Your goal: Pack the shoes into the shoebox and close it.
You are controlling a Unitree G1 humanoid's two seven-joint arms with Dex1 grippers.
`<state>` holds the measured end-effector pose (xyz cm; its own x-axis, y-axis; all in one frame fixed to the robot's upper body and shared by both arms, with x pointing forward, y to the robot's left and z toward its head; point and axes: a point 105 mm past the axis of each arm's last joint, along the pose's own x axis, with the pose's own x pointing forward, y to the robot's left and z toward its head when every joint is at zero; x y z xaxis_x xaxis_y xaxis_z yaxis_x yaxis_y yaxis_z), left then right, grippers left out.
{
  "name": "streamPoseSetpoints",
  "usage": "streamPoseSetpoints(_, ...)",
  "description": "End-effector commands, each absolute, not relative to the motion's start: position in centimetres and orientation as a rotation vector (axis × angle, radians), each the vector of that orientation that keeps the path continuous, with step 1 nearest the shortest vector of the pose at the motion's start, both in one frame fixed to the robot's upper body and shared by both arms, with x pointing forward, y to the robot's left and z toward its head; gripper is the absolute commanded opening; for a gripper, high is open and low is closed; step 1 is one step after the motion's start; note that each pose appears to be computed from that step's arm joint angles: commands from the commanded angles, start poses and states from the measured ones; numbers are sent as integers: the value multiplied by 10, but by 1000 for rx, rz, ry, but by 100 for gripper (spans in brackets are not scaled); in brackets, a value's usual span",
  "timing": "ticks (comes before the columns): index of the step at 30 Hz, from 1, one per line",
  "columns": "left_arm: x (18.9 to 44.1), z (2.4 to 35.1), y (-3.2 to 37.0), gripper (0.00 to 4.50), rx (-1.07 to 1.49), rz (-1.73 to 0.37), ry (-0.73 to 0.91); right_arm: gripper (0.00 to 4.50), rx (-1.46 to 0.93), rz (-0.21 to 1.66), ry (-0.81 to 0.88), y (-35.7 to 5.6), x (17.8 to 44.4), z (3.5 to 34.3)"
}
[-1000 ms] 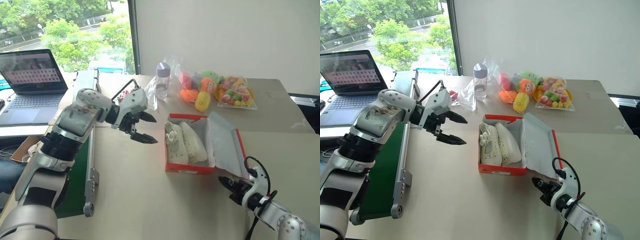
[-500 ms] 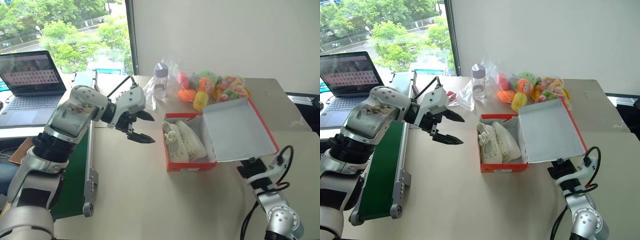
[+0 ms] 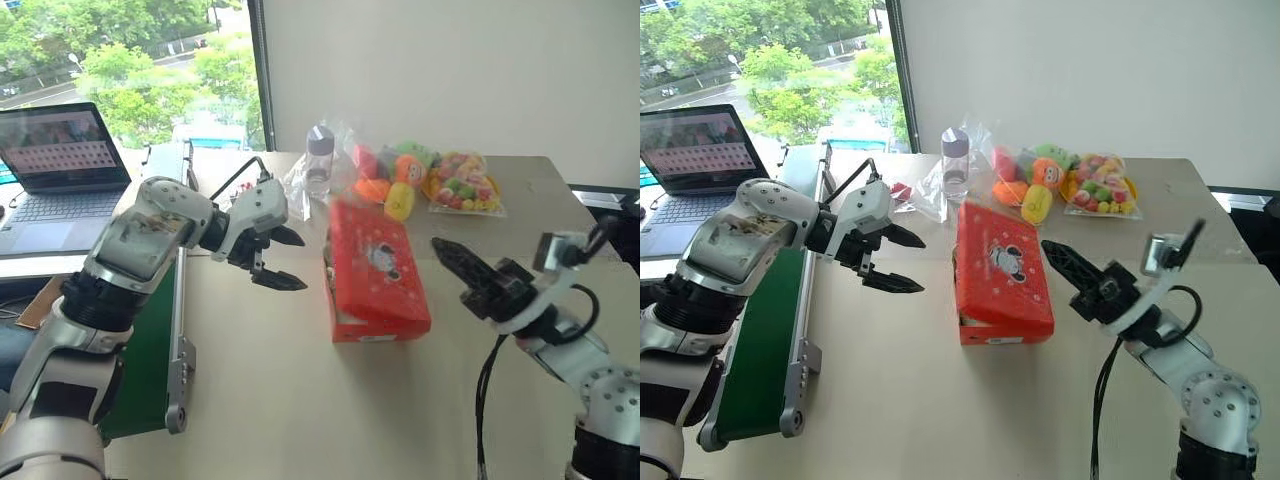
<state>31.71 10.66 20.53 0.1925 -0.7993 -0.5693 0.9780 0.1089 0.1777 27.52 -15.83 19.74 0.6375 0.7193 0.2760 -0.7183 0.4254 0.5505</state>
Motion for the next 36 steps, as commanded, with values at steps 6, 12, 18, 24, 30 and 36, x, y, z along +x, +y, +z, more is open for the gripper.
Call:
streamPoseSetpoints(6, 305, 211, 125, 445, 572, -1260, 365, 0, 550, 1034, 199, -116, 318, 180)
streamPoseSetpoints(12, 298, 205, 137, 445, 561, -1180, 395, 0, 434, 1136, 326, -83, 338, 167)
streamPoseSetpoints(18, 290, 202, 141, 445, 535, -1126, 396, 0, 23, 1037, 564, -83, 357, 110)
streamPoseSetpoints(24, 284, 200, 145, 445, 515, -1083, 394, 0, -146, 1100, 631, -77, 356, 90)
streamPoseSetpoints(30, 280, 198, 150, 445, 491, -1038, 396, 0, -321, 1127, 685, -79, 358, 70)
streamPoseSetpoints(36, 281, 190, 148, 445, 484, -1037, 408, 0, -291, 1138, 645, -77, 363, 83)
